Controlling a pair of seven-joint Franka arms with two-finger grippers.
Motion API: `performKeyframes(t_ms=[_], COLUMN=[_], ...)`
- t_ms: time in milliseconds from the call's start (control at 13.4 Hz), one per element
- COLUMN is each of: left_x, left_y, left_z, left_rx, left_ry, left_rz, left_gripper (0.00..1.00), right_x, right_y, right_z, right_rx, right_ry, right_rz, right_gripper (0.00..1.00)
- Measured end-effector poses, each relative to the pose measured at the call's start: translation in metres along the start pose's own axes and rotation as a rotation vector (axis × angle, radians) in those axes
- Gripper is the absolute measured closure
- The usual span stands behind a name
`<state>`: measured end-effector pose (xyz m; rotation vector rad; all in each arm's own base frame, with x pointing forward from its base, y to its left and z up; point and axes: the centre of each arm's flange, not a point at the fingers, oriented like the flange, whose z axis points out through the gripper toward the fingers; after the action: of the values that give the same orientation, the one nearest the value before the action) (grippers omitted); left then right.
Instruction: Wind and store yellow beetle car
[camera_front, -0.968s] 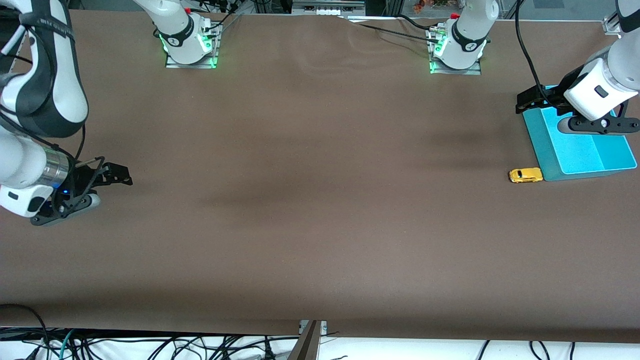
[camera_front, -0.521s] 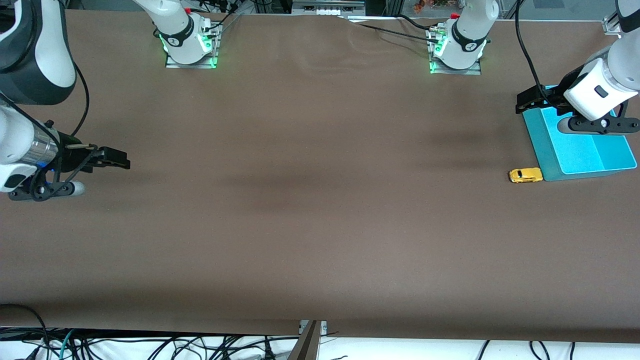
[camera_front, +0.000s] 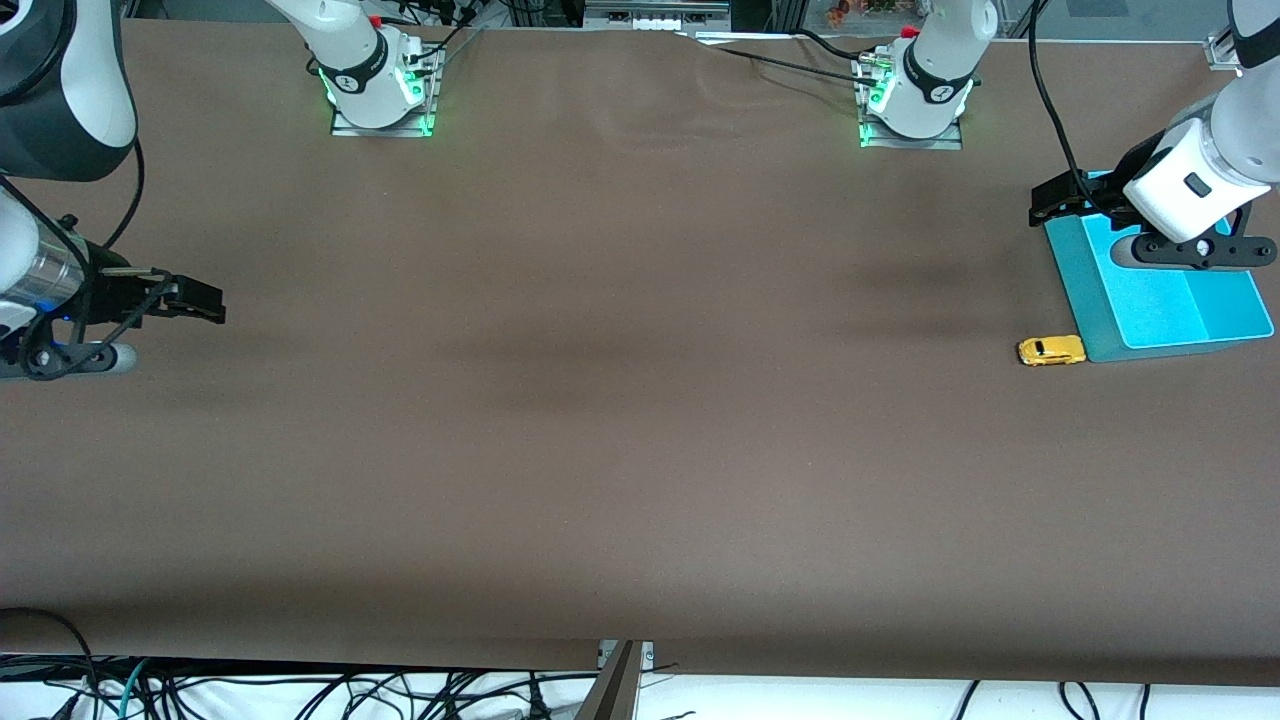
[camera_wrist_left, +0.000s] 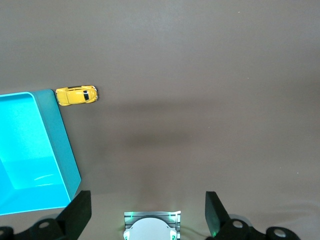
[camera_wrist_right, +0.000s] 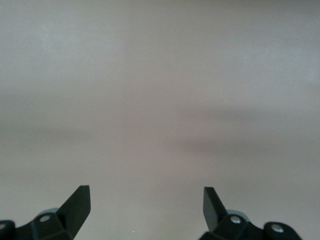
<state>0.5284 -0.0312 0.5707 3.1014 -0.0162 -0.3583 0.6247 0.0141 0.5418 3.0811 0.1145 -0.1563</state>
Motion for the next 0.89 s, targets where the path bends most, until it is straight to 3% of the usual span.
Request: performKeyframes(t_ms=[521,894], left_x=[-0.001,-0.001], left_y=[-0.001,-0.001], left_z=[0.000,0.000], left_rx=[0.000,0.000], left_ry=[-0.006,-0.006], left_rz=[-0.008,-0.012], left_gripper=[0.00,0.00], right_x=[-0.019,-0.028], right_y=[0.006,0.029], right_z=[-0.040,-0.040], right_rx=[-0.015,-0.008], right_ry=[0.073,0.062], right_rz=[0.011,0.059], right_gripper=[0.00,0.00])
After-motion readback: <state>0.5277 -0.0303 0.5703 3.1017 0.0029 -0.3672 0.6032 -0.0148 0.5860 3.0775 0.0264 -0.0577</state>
